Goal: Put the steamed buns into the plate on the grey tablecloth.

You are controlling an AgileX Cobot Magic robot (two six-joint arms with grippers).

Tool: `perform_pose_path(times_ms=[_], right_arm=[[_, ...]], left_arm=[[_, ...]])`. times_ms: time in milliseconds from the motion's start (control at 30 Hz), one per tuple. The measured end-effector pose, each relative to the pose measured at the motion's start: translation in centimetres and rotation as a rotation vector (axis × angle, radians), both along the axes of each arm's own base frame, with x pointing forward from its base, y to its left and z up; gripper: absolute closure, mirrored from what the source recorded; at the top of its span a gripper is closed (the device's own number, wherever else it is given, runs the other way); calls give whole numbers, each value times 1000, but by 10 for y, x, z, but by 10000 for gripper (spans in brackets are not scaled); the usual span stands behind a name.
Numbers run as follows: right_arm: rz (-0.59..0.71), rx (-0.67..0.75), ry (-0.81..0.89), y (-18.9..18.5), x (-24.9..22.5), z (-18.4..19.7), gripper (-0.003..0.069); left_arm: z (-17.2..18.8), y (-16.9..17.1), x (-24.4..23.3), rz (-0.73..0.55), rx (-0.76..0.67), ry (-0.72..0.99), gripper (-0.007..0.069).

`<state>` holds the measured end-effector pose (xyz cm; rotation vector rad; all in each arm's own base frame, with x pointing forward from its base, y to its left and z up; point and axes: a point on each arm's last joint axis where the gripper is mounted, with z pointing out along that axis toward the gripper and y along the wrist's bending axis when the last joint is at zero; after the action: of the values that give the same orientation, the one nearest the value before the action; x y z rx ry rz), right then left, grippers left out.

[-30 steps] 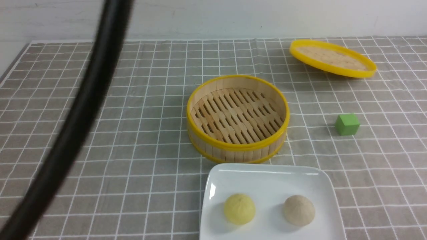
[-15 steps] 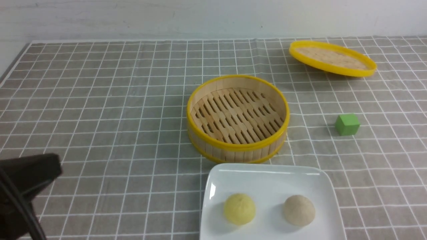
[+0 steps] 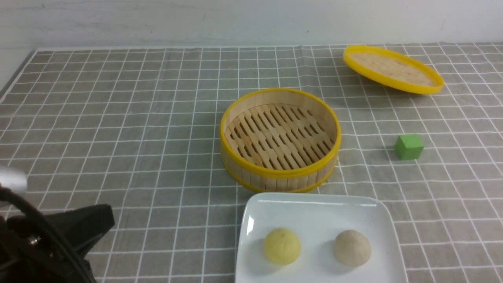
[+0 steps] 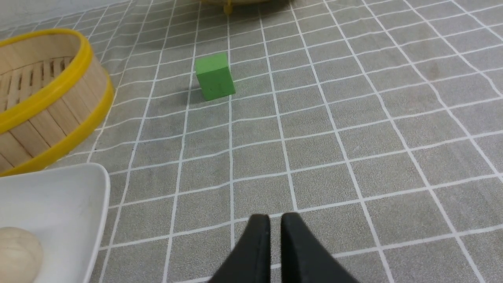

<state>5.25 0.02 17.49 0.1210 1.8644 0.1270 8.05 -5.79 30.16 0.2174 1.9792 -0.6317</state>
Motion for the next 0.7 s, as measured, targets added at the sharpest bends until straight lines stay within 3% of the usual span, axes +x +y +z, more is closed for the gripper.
perform_pose_path(times_ms=[367,567,700], right_arm=[[0,0,0,0,0,0,580],[0,0,0,0,0,0,573],[0,0,0,0,0,0,573]], left_arm=[[-13,-1,-1,-16,26,17,571],[-30,3,-13,-131,64,-110,571],[-35,14,-16,-58,42,-195,568]])
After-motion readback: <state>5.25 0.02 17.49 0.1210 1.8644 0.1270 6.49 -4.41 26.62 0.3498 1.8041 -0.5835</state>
